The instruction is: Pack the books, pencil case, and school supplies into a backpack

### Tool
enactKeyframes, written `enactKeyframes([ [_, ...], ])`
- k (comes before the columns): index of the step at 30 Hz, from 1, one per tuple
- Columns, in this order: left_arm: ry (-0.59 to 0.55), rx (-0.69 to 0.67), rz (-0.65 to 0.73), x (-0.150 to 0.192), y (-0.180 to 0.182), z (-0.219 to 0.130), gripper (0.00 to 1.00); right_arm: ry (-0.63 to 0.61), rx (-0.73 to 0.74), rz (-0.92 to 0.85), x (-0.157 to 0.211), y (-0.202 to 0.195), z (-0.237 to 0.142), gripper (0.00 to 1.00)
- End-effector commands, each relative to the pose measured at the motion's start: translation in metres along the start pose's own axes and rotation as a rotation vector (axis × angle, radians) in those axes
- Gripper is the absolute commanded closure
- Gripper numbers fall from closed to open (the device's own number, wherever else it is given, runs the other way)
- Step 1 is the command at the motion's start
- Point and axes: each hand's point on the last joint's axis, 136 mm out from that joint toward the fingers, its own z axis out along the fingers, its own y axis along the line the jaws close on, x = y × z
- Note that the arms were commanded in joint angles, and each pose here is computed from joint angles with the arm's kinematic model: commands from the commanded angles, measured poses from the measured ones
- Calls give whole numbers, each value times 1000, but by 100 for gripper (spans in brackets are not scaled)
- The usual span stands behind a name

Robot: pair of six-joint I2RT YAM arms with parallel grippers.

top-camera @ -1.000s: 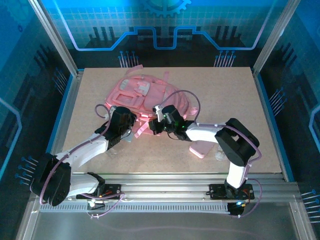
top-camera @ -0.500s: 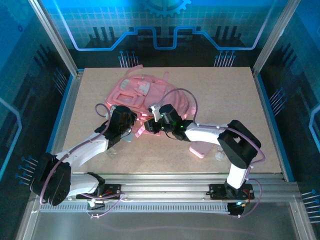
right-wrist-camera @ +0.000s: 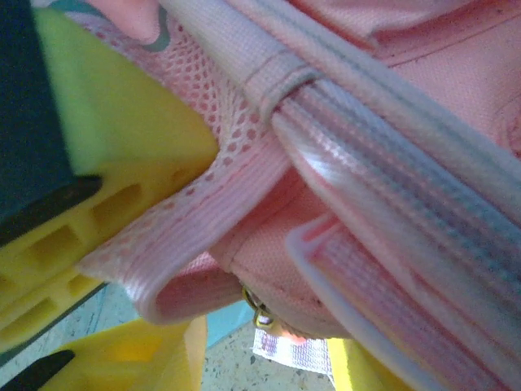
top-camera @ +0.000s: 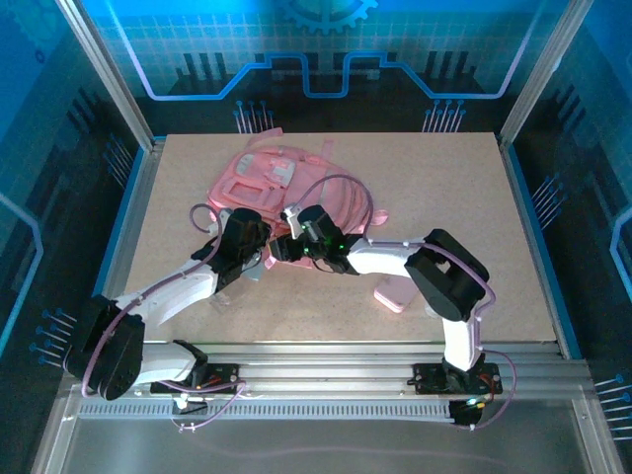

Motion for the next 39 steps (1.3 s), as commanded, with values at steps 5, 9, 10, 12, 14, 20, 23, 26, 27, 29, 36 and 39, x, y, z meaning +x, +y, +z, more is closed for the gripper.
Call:
enactKeyframes([
  [5, 144, 229, -42, 32, -74, -24, 100, -71, 271, 13, -15, -28, 10, 55],
  [9, 161, 262, -47, 34, -84, -31, 100, -107, 386, 1, -14, -44, 14, 56],
  [10, 164, 268, -49, 34, -86, -32, 100, -112, 390, 2, -15, -45, 17, 56],
  [12, 169, 275, -50, 35, -88, -35, 100, -117, 370, -6, -18, -42, 24, 59],
  [14, 170, 277, -53, 34, -88, -37, 100, -123, 346, -9, -20, -38, 28, 64],
  [20, 155, 267, -56, 32, -83, -38, 100, -166, 287, 19, -33, -33, 24, 100],
  [23, 108, 242, -21, 24, -76, -34, 100, -150, 239, 41, -30, -35, 15, 100],
  [26, 74, 202, 13, 12, -65, -29, 100, -105, 230, 46, -18, -41, 0, 100],
  [27, 67, 193, 16, 9, -63, -27, 100, -88, 234, 45, -13, -45, -6, 100],
  [29, 51, 175, 13, 2, -55, -24, 100, -49, 227, 53, -2, -51, -18, 100],
  [36, 60, 160, 37, -2, -48, -19, 100, 51, 250, 20, 26, -78, -55, 100],
  [39, 73, 153, 46, -1, -45, -17, 100, 81, 264, 1, 30, -88, -67, 100],
])
